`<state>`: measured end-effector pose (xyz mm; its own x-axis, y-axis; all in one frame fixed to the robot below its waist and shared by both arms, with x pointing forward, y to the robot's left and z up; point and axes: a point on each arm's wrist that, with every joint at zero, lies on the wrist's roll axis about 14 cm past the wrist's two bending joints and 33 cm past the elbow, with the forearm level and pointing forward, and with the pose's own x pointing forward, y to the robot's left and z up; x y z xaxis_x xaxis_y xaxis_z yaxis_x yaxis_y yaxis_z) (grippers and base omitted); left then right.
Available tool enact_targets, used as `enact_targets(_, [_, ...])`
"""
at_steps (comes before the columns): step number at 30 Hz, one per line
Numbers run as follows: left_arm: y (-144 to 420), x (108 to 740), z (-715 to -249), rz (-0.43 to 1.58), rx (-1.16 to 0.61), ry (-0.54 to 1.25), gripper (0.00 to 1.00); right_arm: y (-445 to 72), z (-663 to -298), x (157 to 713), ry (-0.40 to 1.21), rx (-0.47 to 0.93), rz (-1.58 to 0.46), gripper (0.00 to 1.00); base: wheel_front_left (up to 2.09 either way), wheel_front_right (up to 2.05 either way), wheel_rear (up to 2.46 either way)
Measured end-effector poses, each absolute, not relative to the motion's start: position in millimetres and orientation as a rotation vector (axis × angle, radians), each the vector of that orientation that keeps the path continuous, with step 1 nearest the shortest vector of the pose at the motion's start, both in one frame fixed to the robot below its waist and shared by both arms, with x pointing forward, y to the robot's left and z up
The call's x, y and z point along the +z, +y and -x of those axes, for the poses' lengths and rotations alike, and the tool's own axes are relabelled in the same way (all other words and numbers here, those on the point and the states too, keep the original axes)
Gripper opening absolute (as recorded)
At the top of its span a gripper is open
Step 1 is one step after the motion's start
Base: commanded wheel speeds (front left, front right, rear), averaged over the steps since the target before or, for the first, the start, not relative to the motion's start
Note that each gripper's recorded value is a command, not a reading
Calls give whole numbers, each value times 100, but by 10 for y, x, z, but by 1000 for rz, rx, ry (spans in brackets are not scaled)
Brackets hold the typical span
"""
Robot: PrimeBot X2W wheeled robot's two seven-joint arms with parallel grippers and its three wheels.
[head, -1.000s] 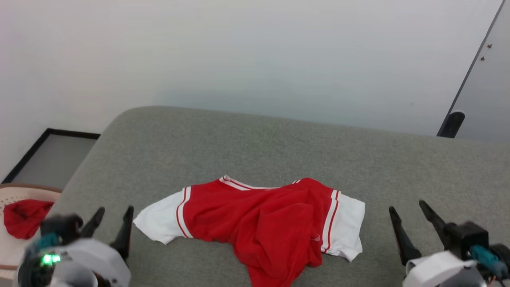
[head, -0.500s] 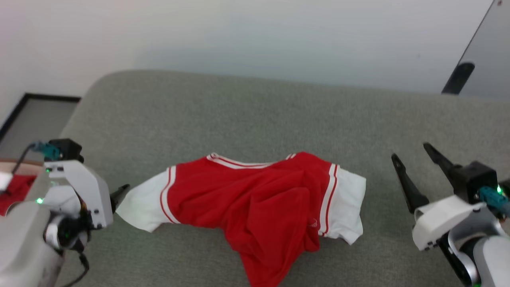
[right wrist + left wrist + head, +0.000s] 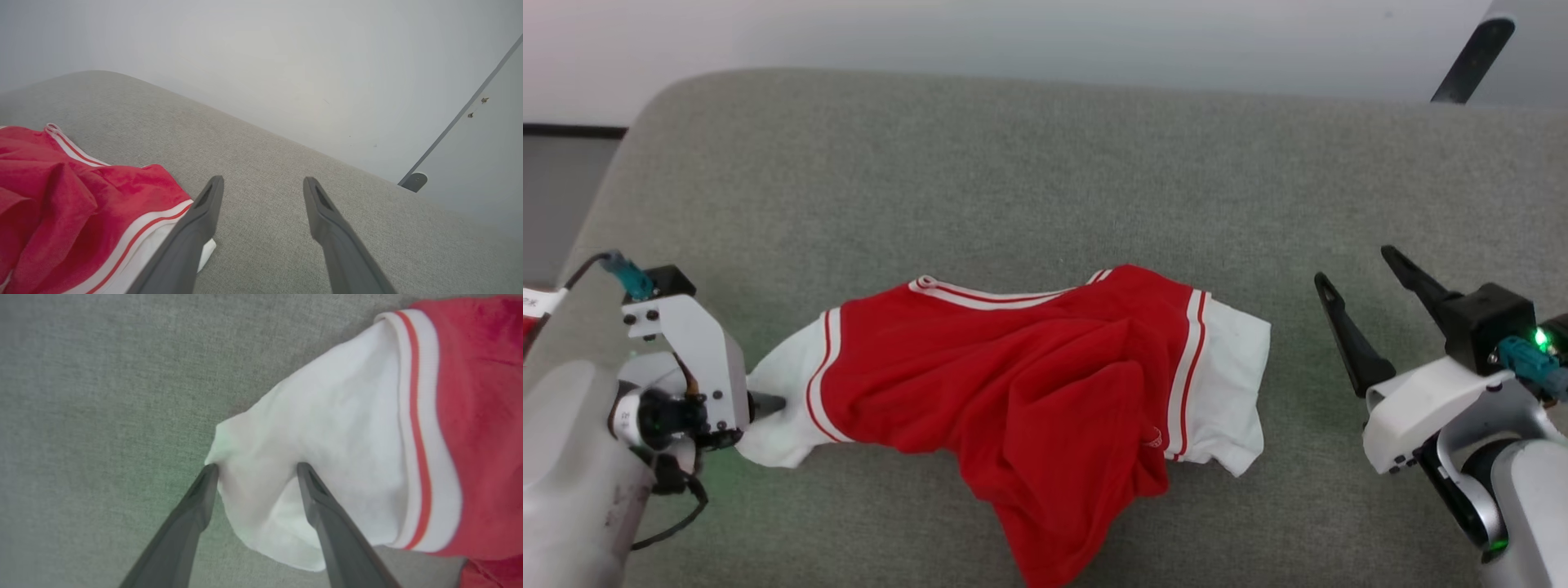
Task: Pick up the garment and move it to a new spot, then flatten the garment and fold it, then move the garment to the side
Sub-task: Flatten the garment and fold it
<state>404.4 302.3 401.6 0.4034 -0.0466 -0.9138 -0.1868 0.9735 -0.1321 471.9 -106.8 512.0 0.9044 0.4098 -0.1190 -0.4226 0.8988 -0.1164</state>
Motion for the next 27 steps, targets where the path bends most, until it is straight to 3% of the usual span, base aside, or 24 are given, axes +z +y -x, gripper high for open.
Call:
enact_targets(2, [2996,3923,-4009,250,100,1206,100,-1067,-4751,5082,106,434,143,100,0,0,0])
enact_targets(3, [2980,3883,-3996,263,101,1224,80,-1064,-4762,5048,121,435,142,100,0,0,0])
enact_targets(6, [2988,3855,-4055,296,116,1226,0,-1040,-4807,5001,148,444,133,100,0,0,0])
enact_targets(9, [2968,3832,-4119,311,110,1213,0,-974,-4813,4884,231,472,110,100,0,0,0])
enact_targets(17, [2903,3806,-4221,294,80,1182,0,-864,-4641,4414,667,583,95,100,0,0,0])
enact_targets(27, [2837,3822,-4349,293,64,1144,0,-755,-4564,4075,924,625,124,100,0,0,0])
